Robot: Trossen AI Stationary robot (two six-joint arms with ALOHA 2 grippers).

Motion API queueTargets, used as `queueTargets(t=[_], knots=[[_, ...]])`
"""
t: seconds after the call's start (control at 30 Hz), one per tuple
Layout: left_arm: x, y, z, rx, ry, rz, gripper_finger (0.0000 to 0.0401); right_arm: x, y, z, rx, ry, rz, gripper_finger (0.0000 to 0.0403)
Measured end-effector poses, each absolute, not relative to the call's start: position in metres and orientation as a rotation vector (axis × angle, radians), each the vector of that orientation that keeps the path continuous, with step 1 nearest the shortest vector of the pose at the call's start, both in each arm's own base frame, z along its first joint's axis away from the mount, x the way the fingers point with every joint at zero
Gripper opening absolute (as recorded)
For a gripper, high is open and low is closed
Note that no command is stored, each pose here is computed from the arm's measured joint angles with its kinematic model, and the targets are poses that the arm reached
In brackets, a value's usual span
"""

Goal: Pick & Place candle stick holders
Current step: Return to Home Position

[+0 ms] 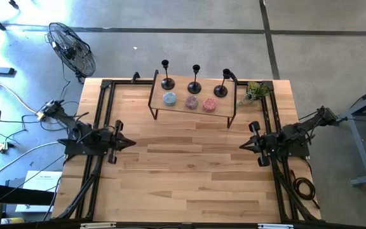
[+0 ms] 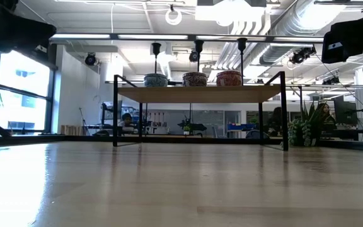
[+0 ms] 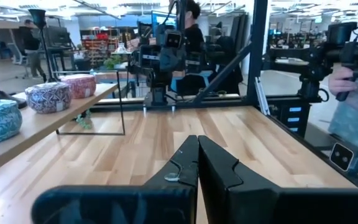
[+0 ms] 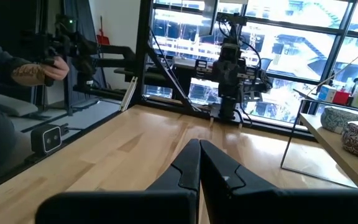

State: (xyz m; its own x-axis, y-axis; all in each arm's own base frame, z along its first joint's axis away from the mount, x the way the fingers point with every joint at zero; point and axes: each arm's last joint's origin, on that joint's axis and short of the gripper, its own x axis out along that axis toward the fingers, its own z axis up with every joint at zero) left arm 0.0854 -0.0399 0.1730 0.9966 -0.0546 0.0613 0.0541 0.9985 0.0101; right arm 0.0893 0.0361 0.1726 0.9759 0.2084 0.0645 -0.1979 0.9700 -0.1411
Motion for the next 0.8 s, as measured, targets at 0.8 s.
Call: queueTargets(t=[0.8], knots=[[0.097, -0.006, 0.175, -0.068, -0.092, 0.057, 0.0, 0.089, 0.036, 0.172, -0.142, -0.075, 0.195, 0.0]])
